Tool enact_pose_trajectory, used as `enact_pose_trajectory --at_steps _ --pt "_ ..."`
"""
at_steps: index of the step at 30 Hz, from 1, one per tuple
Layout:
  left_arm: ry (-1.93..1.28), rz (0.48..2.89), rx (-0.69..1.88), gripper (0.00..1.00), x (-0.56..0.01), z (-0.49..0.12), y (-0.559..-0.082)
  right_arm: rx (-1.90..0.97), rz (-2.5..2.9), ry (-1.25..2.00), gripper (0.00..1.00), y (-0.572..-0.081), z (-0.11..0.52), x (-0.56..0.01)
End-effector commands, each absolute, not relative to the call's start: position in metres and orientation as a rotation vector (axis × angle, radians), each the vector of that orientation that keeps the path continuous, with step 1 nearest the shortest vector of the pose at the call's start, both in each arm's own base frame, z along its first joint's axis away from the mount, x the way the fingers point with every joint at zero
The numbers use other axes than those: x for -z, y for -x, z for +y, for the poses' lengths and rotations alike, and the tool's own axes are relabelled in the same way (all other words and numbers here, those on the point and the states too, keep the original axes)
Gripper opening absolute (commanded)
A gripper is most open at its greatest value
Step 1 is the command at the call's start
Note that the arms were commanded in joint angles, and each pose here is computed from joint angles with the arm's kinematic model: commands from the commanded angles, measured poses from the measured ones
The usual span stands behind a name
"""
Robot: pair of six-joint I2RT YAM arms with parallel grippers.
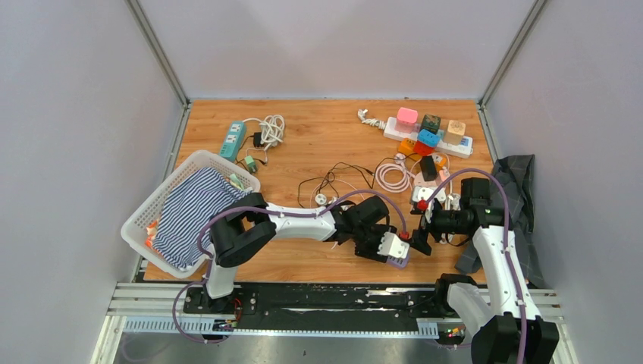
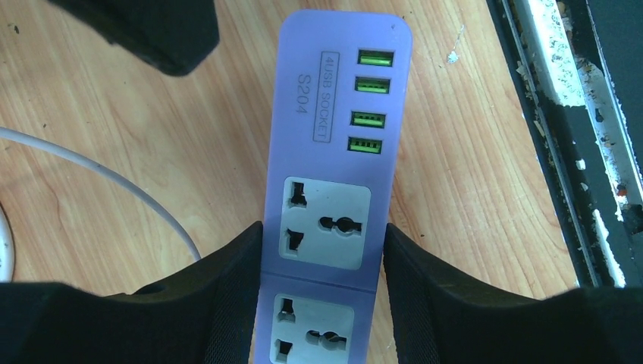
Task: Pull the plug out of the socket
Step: Pick up the socket from the corner of the board.
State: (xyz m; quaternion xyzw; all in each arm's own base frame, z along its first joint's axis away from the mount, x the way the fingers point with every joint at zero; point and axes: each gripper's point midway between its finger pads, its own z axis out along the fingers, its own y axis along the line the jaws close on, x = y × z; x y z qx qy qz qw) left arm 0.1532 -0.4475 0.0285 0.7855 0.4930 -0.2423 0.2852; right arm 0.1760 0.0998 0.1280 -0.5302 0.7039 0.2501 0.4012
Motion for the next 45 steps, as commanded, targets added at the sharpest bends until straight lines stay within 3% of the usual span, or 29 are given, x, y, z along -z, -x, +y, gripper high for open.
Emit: enact_pose_trajectory --at_steps 1,6,32,45 --pt "-2.119 1.344 0.681 0.16 -0.024 -0.440 -0.146 -0.672 1.771 1.326 1.00 -0.169 0.102 -0.128" --pt "-2.076 1.332 0.712 0.00 -0.042 -0.440 -0.142 -0.672 1.769 1.327 1.00 -0.169 0.102 -0.129" --pt "-1.841 1.308 0.820 0.00 -0.115 -0.427 -0.128 -0.675 1.732 1.321 1.00 -0.168 0.105 -0.136" --pt "-1.596 1.479 0.834 0.00 -0.182 -0.424 -0.146 -0.669 1.731 1.320 1.00 -0.168 0.104 -0.137"
